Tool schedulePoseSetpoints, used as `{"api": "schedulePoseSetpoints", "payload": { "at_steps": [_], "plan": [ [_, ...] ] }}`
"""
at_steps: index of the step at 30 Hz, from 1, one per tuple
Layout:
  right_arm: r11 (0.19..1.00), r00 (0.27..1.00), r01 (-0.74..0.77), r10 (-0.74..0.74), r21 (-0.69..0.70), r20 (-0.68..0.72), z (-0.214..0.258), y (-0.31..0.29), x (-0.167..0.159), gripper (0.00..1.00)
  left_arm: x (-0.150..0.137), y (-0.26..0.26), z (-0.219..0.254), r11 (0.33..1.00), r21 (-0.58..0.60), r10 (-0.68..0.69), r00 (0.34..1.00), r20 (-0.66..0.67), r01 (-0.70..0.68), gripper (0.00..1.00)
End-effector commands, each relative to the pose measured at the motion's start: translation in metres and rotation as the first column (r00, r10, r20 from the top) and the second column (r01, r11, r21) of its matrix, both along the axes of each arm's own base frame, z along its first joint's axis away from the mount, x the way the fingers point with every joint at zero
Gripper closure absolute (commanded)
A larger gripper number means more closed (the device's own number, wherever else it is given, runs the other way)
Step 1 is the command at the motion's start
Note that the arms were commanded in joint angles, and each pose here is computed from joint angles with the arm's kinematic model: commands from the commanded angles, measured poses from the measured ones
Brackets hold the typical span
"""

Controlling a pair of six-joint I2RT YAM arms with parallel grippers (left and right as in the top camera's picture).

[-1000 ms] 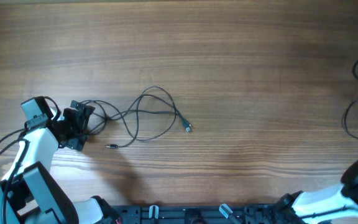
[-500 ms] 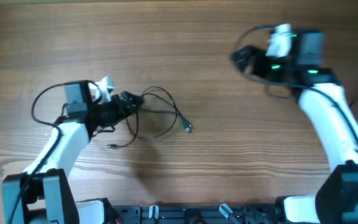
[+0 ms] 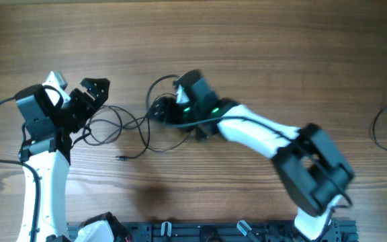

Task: Untangle cables

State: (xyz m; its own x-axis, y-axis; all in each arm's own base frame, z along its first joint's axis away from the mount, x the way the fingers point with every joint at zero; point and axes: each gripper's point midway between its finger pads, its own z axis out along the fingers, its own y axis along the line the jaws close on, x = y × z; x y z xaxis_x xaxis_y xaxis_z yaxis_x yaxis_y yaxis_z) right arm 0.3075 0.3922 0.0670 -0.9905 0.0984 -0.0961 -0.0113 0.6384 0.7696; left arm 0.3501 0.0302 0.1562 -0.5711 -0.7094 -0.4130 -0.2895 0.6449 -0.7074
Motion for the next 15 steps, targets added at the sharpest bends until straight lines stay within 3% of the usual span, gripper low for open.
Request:
{"api": "schedulePoseSetpoints", "payload": {
  "at_steps": [1,2,5,6,7,10,13,15],
  "plan": [
    [0.997,0.997,0.079,-0.079,0.002,0.004,-0.033,0.023,0.006,0.29,-0.007,0.012,-0.005,0.998,-0.009,0.057,0.997,-0.046,-0.057,0.00],
    [0.997,0.998,0.063,-0.063,0.033,0.017,-0.034,0.031,0.005,0.31,-0.008,0.011,-0.007,0.998,-0.011,0.056,0.997,-0.053,-0.057,0.00],
    [0.989,0.991,0.061,-0.076,0.135,0.107,-0.019,0.045,0.022,0.54,-0.015,0.008,-0.014,0.998,-0.026,0.055,0.994,-0.096,-0.057,0.00],
    [0.980,0.983,0.075,-0.103,0.184,0.149,-0.005,0.044,0.037,0.83,-0.019,0.007,-0.017,0.998,-0.033,0.054,0.991,-0.120,-0.058,0.00],
    [0.975,0.980,0.081,-0.116,0.207,0.164,0.001,0.041,0.045,0.95,-0.020,0.006,-0.019,0.998,-0.037,0.053,0.990,-0.130,-0.059,0.00],
    [0.976,0.980,0.014,-0.056,0.217,0.191,0.023,0.006,0.064,0.95,-0.032,0.001,-0.029,0.997,-0.052,0.042,0.980,-0.196,-0.053,0.00],
    [0.996,0.952,-0.005,-0.023,0.092,0.305,0.058,-0.062,0.083,0.95,-0.046,-0.004,-0.038,0.998,-0.052,0.010,0.968,-0.253,-0.024,0.00],
    [1.000,0.905,-0.011,0.001,0.021,0.424,0.106,-0.111,0.083,0.95,-0.051,-0.014,-0.040,0.998,-0.045,-0.061,0.966,-0.253,0.052,0.00]
  ]
}}
